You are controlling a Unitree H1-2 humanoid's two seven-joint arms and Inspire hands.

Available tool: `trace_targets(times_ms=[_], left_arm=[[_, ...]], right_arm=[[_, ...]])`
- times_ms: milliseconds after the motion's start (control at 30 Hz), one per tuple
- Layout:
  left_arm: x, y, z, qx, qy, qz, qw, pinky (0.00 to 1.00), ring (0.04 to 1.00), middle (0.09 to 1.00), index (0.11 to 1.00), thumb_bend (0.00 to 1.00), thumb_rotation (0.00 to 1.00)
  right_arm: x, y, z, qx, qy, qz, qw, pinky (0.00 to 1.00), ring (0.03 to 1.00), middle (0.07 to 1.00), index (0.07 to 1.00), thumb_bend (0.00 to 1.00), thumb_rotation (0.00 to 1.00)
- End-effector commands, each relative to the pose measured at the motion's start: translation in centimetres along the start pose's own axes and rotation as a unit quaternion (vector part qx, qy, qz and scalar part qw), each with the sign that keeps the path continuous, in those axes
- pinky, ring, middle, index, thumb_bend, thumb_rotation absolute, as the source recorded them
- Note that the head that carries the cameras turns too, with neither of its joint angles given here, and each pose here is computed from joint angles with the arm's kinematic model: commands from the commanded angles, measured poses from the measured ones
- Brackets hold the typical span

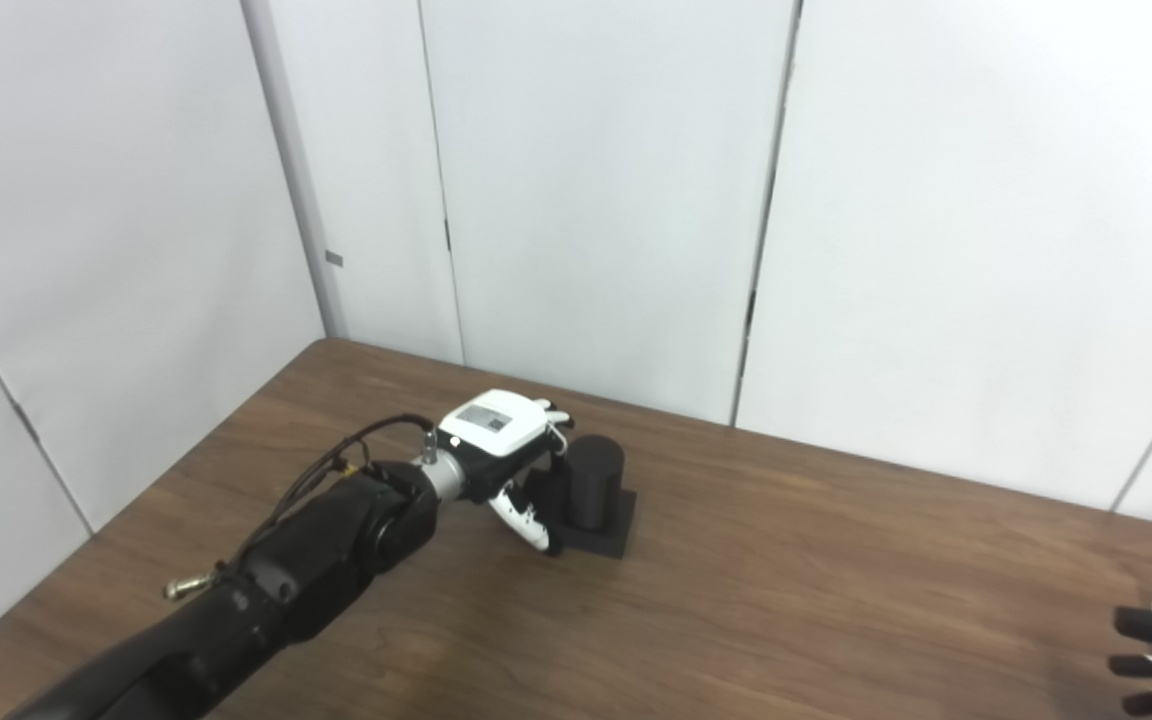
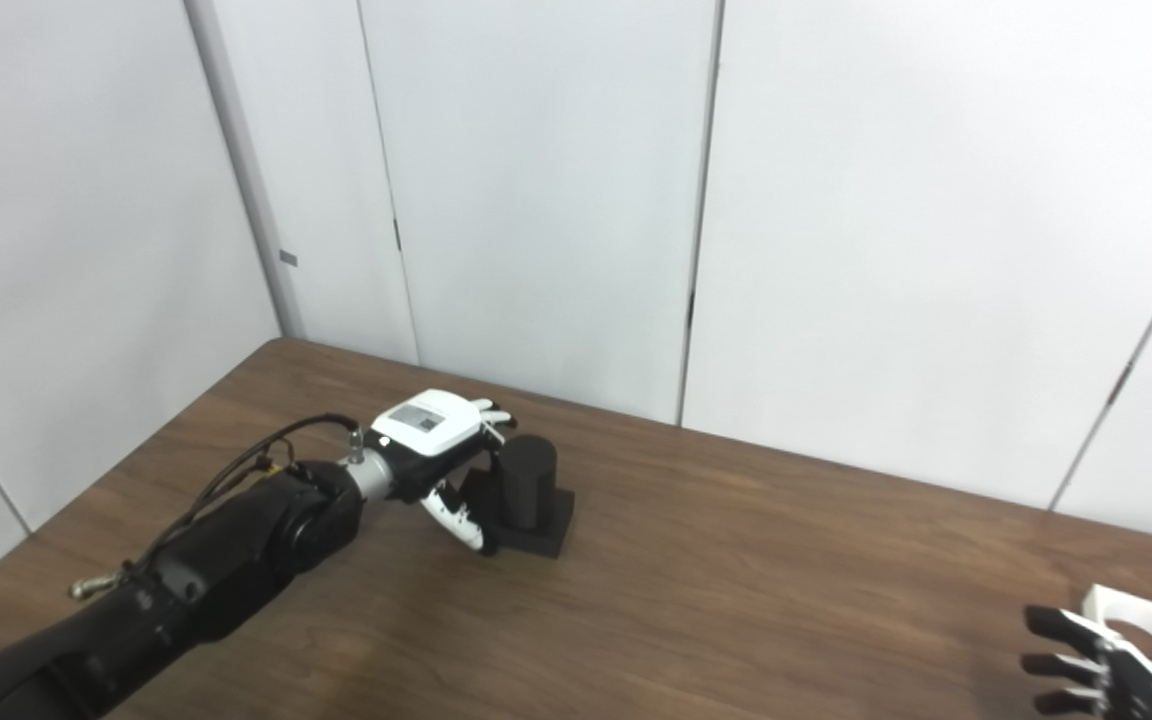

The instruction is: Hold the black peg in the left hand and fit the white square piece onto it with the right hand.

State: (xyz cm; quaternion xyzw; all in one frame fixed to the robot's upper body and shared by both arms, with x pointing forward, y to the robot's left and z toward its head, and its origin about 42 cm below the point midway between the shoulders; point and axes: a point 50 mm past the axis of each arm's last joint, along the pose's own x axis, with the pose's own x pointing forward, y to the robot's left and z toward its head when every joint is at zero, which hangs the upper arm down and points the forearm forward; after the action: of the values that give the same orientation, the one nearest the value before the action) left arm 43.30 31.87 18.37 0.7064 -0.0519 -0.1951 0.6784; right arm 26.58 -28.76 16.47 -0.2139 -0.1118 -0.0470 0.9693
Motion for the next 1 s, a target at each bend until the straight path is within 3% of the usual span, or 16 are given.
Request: trace_targets(times_ms=[0,133,467,800,967], left_arm=[[-0.1,-2.5,2.6,0.013,-0.052,-0.048,0.997,0.93,0.978,0.94,0.494,0.52,0.07],[0.1,-2.6,4.2,0.019,-0.099,-0.036,0.994,0.88,0.958,0.919,0.491,0.52,0.07],[0.2,-3.3,10.2,-0.014,-0.176,-0.043,0.983,0.91,0.969,0.925,0.491,0.52,0.07],[1.0,-6.2,16.1,-0.044,-0.255,-0.075,0.963,0.9,0.965,0.929,0.491,0.52,0.08],[1.3,-7.5,17.7,-0.043,-0.284,-0.089,0.954,0.91,0.976,0.93,0.49,0.52,0.08]], right_arm=[[1.2,-0.4,2.0,0.004,-0.046,-0.013,0.999,0.51,0.652,0.747,0.711,0.52,0.0],[1.4,0.0,2.3,0.005,-0.04,-0.015,0.999,0.52,0.652,0.743,0.713,0.53,0.0],[1.7,0.0,2.0,0.019,-0.04,-0.016,0.999,0.55,0.65,0.744,0.695,0.56,0.0],[1.8,0.1,1.5,0.022,-0.044,-0.017,0.999,0.54,0.643,0.739,0.692,0.59,0.0],[1.8,0.2,1.4,0.022,-0.05,-0.021,0.998,0.52,0.638,0.739,0.691,0.59,0.0]])
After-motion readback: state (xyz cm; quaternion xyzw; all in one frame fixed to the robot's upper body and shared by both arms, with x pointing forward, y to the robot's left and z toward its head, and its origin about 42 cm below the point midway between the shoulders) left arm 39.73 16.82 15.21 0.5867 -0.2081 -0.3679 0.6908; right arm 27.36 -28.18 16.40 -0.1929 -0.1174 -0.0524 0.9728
